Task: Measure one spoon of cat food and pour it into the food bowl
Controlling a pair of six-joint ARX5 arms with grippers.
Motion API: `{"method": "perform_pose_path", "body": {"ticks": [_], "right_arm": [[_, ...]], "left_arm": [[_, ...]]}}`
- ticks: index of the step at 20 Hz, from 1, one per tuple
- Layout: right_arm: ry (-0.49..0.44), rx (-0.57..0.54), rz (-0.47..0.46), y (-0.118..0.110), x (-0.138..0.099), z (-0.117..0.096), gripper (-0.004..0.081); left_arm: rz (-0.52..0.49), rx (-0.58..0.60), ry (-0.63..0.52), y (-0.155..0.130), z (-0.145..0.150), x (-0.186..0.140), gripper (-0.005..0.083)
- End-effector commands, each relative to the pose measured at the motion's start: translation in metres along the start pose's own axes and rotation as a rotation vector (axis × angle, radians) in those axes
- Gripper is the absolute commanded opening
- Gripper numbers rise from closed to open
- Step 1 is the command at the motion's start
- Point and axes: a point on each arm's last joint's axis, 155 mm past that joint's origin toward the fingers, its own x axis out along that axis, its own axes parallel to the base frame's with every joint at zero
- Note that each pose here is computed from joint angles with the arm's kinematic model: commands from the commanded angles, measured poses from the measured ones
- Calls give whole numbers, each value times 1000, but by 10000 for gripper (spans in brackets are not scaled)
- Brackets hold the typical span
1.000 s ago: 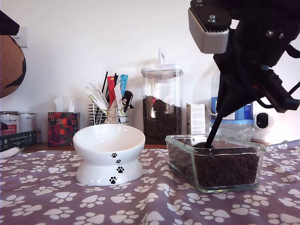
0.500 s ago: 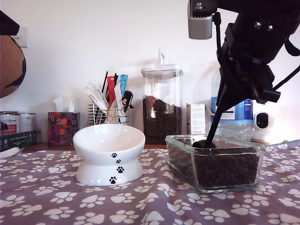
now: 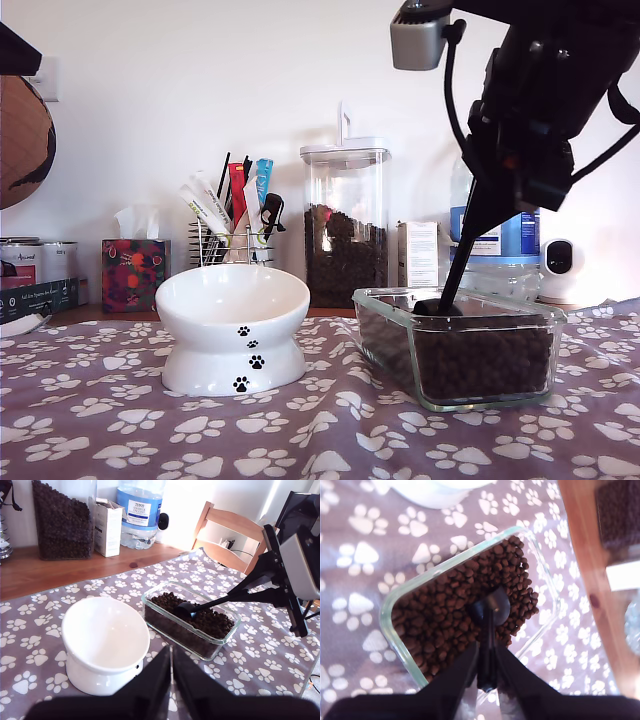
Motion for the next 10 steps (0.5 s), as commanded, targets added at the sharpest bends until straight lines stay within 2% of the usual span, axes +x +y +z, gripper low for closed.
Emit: {"method": "perform_pose_path", "body": {"ticks": [1, 10], "right_arm": [[-17, 48, 1, -1, -1, 6, -13], [-35, 272, 44, 6, -2, 10, -13]], "left_arm": [[-5, 0, -3, -1, 0, 0, -19], [-5, 0, -3, -1, 0, 0, -19]]}}
